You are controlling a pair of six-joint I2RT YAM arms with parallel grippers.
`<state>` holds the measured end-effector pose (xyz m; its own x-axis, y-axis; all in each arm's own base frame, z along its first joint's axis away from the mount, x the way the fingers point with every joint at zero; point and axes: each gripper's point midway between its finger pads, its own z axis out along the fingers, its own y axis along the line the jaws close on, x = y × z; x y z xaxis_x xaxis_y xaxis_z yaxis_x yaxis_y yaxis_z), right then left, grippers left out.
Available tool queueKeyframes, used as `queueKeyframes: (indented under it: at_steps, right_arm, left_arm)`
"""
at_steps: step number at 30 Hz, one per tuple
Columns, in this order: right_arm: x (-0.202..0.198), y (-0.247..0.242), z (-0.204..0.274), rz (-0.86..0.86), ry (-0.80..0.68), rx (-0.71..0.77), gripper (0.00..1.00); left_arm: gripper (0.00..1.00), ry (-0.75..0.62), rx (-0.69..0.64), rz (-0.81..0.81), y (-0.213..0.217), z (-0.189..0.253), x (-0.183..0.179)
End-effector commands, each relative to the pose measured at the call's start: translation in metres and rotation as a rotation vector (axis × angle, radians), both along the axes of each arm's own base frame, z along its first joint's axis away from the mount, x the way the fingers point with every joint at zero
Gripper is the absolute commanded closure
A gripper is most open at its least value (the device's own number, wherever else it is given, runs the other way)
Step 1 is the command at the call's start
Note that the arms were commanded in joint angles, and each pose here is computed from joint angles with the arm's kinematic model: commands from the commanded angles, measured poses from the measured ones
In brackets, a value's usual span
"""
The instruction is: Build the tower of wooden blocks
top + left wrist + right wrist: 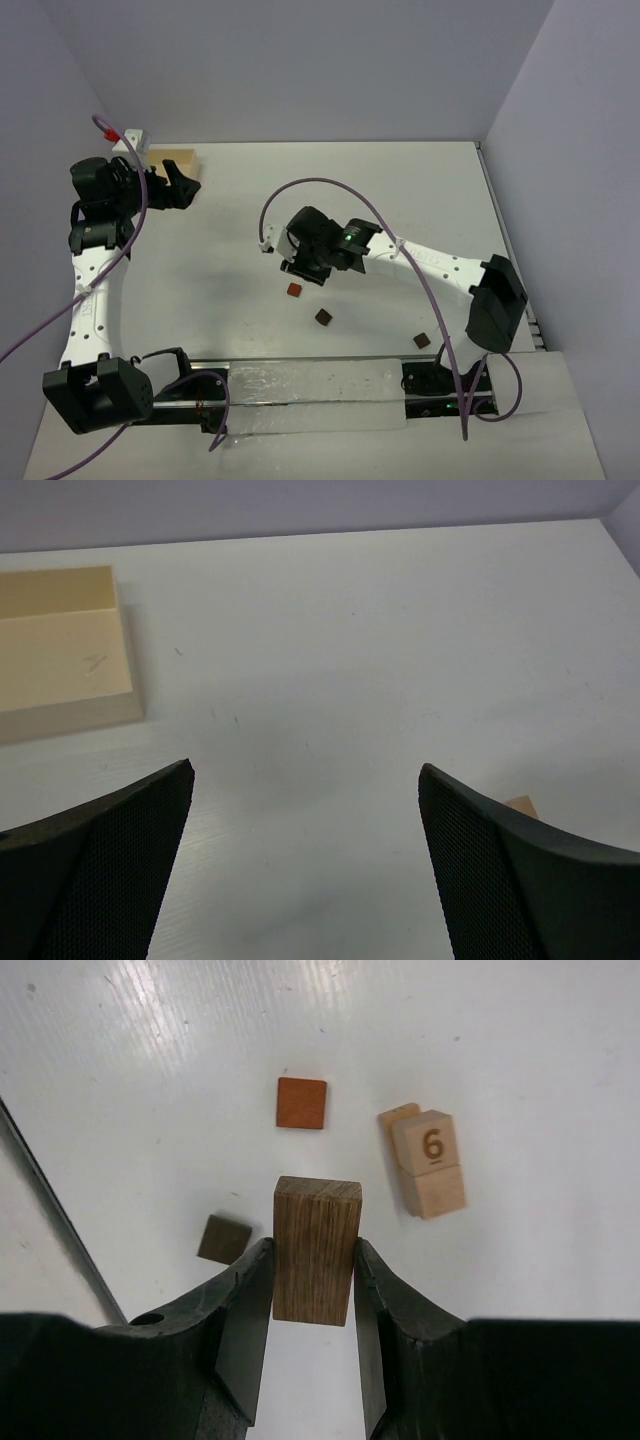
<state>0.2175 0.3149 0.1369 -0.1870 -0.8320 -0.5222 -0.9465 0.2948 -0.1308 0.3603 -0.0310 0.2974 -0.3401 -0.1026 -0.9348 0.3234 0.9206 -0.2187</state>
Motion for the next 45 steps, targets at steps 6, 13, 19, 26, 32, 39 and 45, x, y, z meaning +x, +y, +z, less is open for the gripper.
queueKeyframes:
  at_steps: [6,13,19,26,32,39,45]
  right_arm:
    - [0.026,-0.028,0.021,0.228,-0.023,-0.081,1.0]
    - [0.045,-0.029,0.014,0.283,0.023,-0.062,1.0]
    - [0.052,-0.015,0.006,0.306,0.042,-0.051,1.0]
    - [0.062,-0.012,-0.011,0.328,0.057,-0.088,1.0]
    - [0.067,-0.012,-0.023,0.348,0.078,-0.123,1.0]
    - [0.075,-0.01,-0.028,0.348,0.09,-0.126,1.0]
    - [0.08,-0.01,-0.03,0.351,0.093,-0.131,0.9]
  left_arm:
    - [0.01,-0.026,-0.008,-0.221,-0.035,0.013,-0.003]
    - [0.01,-0.05,0.081,-0.251,-0.049,0.006,-0.001]
    - [0.01,-0.036,0.078,-0.251,-0.051,0.002,0.002]
    - [0.01,-0.021,0.051,-0.243,-0.052,0.004,0.007]
    - [0.01,-0.003,0.034,-0.257,-0.055,-0.002,0.009]
    - [0.01,0.005,0.034,-0.259,-0.055,-0.005,0.011]
    - [0.01,0.006,0.039,-0.25,-0.053,-0.004,0.013]
